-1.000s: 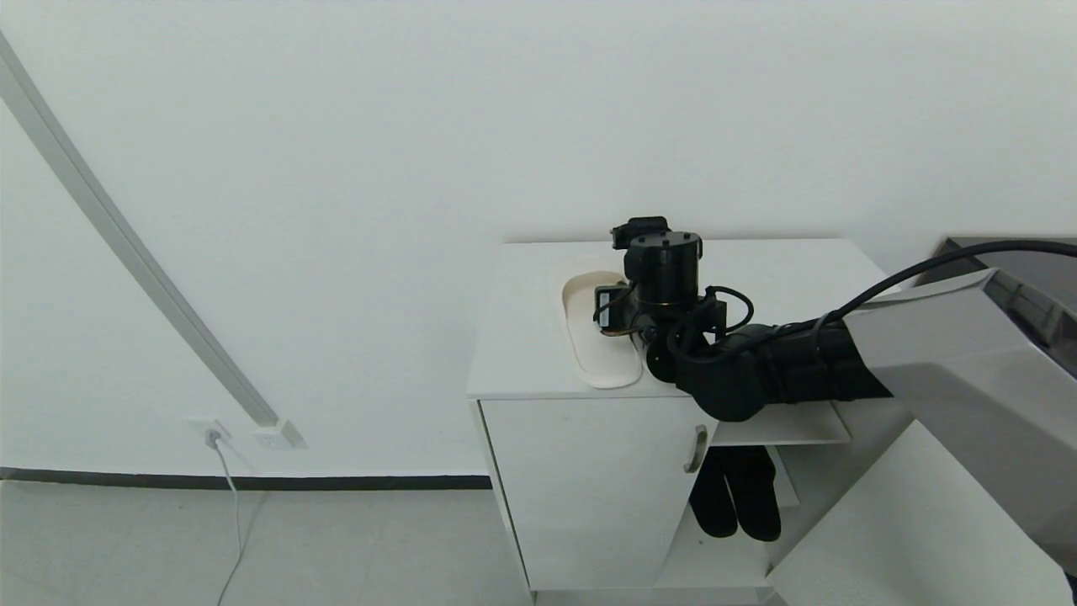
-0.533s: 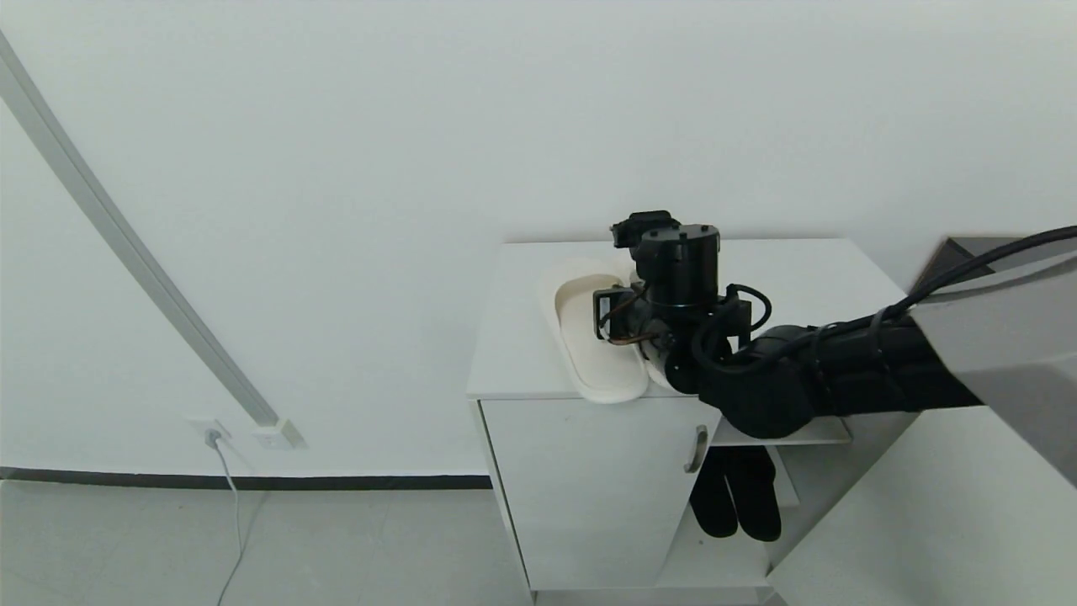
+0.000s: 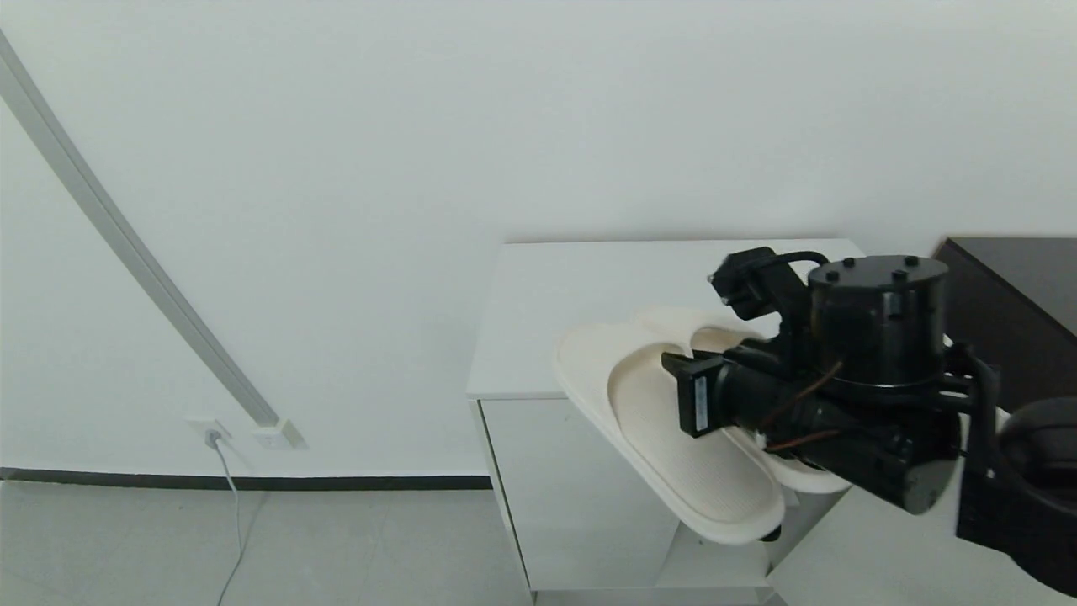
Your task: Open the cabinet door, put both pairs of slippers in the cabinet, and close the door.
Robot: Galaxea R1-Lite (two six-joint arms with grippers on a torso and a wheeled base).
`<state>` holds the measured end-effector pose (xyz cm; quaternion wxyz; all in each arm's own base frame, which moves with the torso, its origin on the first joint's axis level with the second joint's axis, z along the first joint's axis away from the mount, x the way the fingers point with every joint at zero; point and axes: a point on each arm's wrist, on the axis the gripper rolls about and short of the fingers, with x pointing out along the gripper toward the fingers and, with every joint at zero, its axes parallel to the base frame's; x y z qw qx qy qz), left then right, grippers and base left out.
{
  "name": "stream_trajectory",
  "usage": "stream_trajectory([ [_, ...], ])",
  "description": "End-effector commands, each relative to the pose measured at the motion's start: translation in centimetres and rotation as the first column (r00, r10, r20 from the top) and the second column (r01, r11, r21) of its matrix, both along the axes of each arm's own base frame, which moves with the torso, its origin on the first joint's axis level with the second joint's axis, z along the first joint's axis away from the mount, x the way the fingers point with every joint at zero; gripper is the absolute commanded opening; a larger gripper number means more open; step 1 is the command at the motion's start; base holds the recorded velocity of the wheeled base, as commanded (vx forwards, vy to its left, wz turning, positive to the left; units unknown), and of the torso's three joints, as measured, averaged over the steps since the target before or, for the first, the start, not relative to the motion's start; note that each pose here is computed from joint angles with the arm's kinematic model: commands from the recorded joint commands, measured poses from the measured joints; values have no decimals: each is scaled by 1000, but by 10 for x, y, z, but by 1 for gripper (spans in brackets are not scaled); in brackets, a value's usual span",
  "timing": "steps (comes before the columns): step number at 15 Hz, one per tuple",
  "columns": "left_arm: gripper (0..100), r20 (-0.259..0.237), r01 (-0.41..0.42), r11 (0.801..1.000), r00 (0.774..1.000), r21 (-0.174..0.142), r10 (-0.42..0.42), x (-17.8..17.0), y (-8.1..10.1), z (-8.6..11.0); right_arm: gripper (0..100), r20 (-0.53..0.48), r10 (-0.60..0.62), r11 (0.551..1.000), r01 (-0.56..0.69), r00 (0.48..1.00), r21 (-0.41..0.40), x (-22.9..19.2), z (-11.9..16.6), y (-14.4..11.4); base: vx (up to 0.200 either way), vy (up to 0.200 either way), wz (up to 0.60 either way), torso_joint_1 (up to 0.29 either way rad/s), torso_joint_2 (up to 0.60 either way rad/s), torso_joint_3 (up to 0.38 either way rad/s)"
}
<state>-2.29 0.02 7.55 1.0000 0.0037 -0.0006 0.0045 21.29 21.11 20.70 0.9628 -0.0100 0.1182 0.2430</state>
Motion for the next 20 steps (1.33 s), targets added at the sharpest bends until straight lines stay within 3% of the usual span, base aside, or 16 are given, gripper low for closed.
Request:
stream_trajectory([
  [1, 0, -1, 0, 1000, 1000, 0, 0, 0, 0, 0, 0, 5, 29, 998, -29, 1000, 57, -23, 8, -19, 0, 0, 0, 0, 0, 0],
  [9, 0, -1, 0, 1000, 1000, -1, 0, 0, 0, 0, 0, 4, 28, 998, -29, 1000, 59, -23, 7, -19, 0, 0, 0, 0, 0, 0],
  [20, 0, -1, 1, 1000, 1000, -4, -1, 0, 0, 0, 0, -21, 11, 999, -10, 1000, 38, -24, -3, -25, -200, 0, 0, 1, 1, 2],
])
